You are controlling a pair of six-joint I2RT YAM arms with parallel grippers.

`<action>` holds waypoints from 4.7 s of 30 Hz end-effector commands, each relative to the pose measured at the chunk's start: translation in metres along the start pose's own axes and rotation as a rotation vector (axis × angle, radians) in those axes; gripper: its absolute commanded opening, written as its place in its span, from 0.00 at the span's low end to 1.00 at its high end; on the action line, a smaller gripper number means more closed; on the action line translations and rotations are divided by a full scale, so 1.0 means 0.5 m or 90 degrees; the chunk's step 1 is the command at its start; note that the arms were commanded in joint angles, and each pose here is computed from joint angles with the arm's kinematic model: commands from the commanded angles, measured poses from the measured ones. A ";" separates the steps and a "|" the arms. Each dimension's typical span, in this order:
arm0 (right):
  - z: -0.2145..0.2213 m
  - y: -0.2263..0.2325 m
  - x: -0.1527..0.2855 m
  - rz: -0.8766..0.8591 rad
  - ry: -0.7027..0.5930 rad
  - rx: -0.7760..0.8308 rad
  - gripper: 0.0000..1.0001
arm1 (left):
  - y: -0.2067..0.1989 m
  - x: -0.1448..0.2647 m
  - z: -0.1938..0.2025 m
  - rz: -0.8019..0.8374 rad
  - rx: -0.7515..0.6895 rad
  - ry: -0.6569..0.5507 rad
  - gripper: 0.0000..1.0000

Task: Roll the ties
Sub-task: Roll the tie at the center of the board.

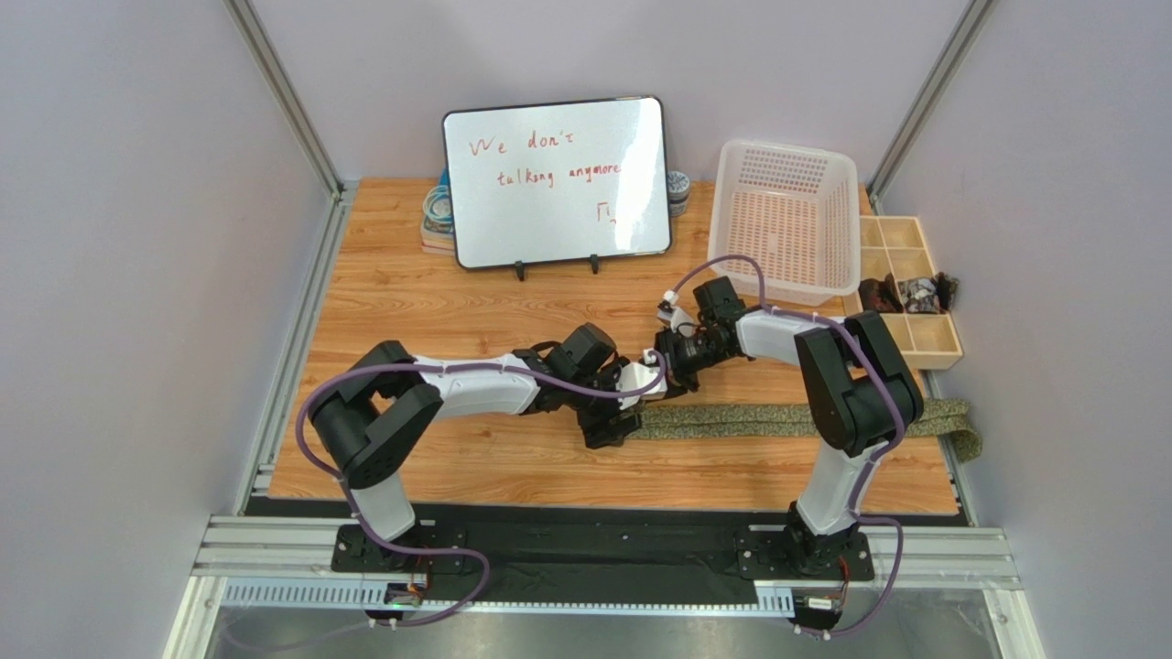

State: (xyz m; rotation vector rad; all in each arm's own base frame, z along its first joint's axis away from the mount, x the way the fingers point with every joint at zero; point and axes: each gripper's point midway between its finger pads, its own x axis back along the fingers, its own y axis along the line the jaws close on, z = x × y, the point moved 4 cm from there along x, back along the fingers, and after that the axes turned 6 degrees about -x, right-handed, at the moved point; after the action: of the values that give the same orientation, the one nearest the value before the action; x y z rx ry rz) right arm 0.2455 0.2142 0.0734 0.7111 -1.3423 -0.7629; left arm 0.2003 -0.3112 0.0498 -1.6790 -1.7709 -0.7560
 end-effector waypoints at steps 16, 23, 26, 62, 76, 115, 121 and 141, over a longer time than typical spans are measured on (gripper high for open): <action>0.002 0.045 0.010 -0.063 0.011 0.021 0.00 | -0.003 -0.045 0.052 -0.067 -0.045 0.090 0.40; -0.016 0.033 0.019 -0.039 -0.007 0.027 0.00 | 0.016 -0.016 0.039 -0.050 -0.065 0.094 0.27; -0.014 0.009 0.025 -0.007 -0.005 0.030 0.00 | 0.011 -0.018 0.032 -0.028 -0.083 0.089 0.25; -0.042 -0.273 0.366 0.388 0.165 0.214 0.33 | 0.018 -0.034 0.045 -0.012 -0.060 0.109 0.14; 0.002 -0.265 0.377 0.373 0.194 0.295 0.33 | 0.017 -0.034 0.046 -0.010 -0.051 0.110 0.14; -0.015 -0.001 0.015 -0.025 0.030 0.005 0.41 | 0.003 -0.044 0.070 -0.011 -0.010 0.115 0.20; -0.019 0.002 0.009 -0.034 0.032 -0.009 0.21 | 0.002 -0.045 0.071 -0.007 -0.010 0.115 0.20; -0.045 -0.089 0.013 0.145 -0.012 0.041 0.00 | 0.015 0.012 0.033 -0.021 0.019 0.058 0.67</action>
State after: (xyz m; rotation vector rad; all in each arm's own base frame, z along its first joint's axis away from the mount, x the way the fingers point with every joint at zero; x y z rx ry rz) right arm 0.2543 0.1913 0.0483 0.6312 -1.3687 -0.6344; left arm 0.2223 -0.3138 0.0483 -1.6206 -1.8146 -0.8477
